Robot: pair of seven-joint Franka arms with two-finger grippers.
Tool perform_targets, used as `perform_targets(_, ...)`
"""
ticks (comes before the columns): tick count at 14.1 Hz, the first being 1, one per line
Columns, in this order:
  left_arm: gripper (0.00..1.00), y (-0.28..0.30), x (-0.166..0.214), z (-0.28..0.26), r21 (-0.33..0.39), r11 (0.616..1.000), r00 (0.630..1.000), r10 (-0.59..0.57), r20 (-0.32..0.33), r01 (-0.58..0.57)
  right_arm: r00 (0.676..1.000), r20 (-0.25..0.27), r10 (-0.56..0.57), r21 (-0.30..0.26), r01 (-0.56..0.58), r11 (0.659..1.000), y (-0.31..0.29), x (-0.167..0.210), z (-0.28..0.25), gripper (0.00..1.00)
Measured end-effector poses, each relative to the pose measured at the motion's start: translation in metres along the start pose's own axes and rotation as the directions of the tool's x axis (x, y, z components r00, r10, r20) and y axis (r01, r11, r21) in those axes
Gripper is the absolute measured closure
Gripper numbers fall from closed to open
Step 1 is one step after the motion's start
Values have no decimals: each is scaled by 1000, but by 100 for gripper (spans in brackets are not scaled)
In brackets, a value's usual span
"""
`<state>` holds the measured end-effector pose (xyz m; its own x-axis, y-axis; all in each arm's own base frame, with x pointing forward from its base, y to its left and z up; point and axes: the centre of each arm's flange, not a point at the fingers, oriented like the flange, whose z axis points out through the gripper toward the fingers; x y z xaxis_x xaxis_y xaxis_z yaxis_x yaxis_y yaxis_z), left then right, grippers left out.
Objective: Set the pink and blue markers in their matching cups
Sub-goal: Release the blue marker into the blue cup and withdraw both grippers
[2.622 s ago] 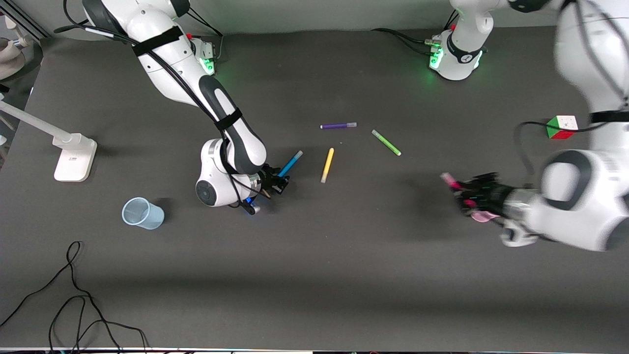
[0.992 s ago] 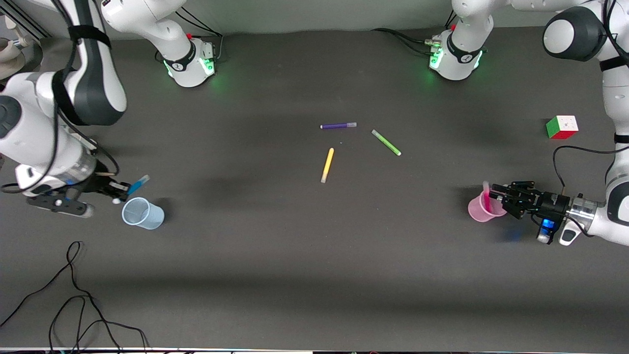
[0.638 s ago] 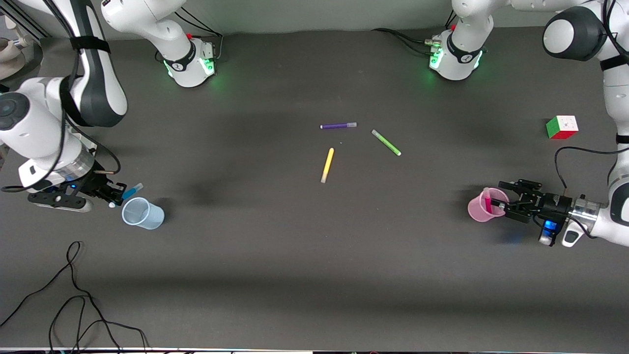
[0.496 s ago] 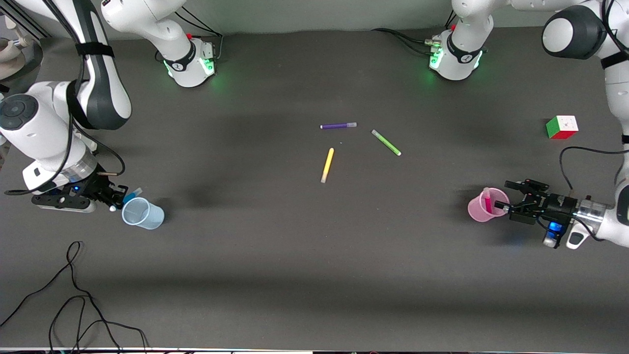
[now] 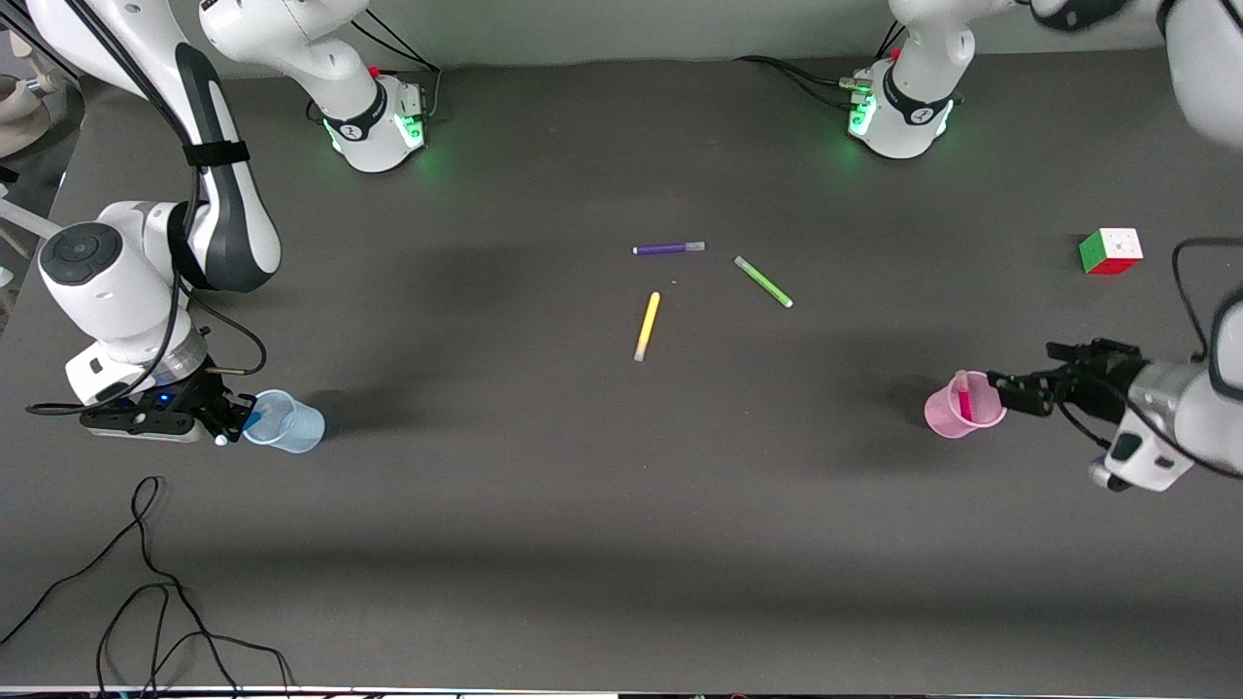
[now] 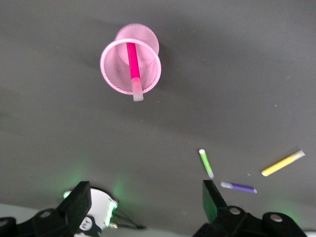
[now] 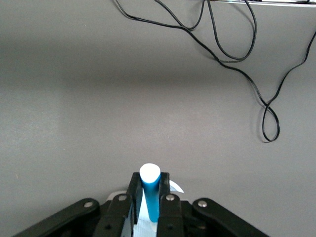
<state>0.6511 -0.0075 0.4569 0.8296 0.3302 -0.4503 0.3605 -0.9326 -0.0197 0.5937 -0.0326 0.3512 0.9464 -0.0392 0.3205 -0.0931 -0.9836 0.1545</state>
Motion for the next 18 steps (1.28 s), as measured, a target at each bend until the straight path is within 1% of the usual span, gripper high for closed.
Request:
perform_targets(2,0,6,-50,-31,49,999,992,27,-126,-21,1000,-9,-1,-1,1,1000,0,-3,4,83)
perform_targets(4,0,0,-87,-50,66,996,971,66,-228,-52,1000,-17,-3,-3,3,1000,-1,-6,9,83)
perform_targets(5,0,-4,-99,-54,73,994,958,94,-273,-76,1000,-19,-5,-4,5,1000,-1,-8,13,77)
perform_targets(6,0,-10,-108,-56,94,990,939,129,-318,-103,1000,-17,-6,-5,6,1000,-1,-10,15,68)
perform_targets(7,0,-15,-115,-57,122,984,921,164,-354,-129,1000,-14,-6,-6,6,1000,-1,-11,17,57)
perform_targets(9,0,-21,-126,-62,164,970,891,230,-391,-179,1000,-15,-6,-6,6,1000,-1,-11,16,36)
perform_targets(10,0,-23,-130,-67,180,964,879,255,-403,-197,1000,-12,-5,-5,5,1000,-1,-10,15,27)
perform_targets(11,0,-24,-133,-70,191,960,871,269,-411,-206,1000,3,-2,-4,2,1000,0,-8,11,15)
perform_targets(12,0,-25,-135,-73,196,958,866,275,-417,-210,999,37,4,-2,-4,1000,1,-4,3,6)
perform_targets(13,0,-25,-136,-74,198,957,862,279,-423,-213,997,81,20,7,-20,1000,3,3,-11,0)
perform_targets(16,0,-25,-139,-78,200,955,854,286,-435,-218,973,225,58,66,-74,995,6,31,-87,0)
perform_targets(17,0,-26,-140,-79,202,954,852,290,-436,-221,964,262,54,82,-78,994,8,38,-118,0)
perform_targets(18,0,-26,-140,-79,203,954,851,292,-436,-223,957,288,43,99,-75,992,9,42,-149,0)
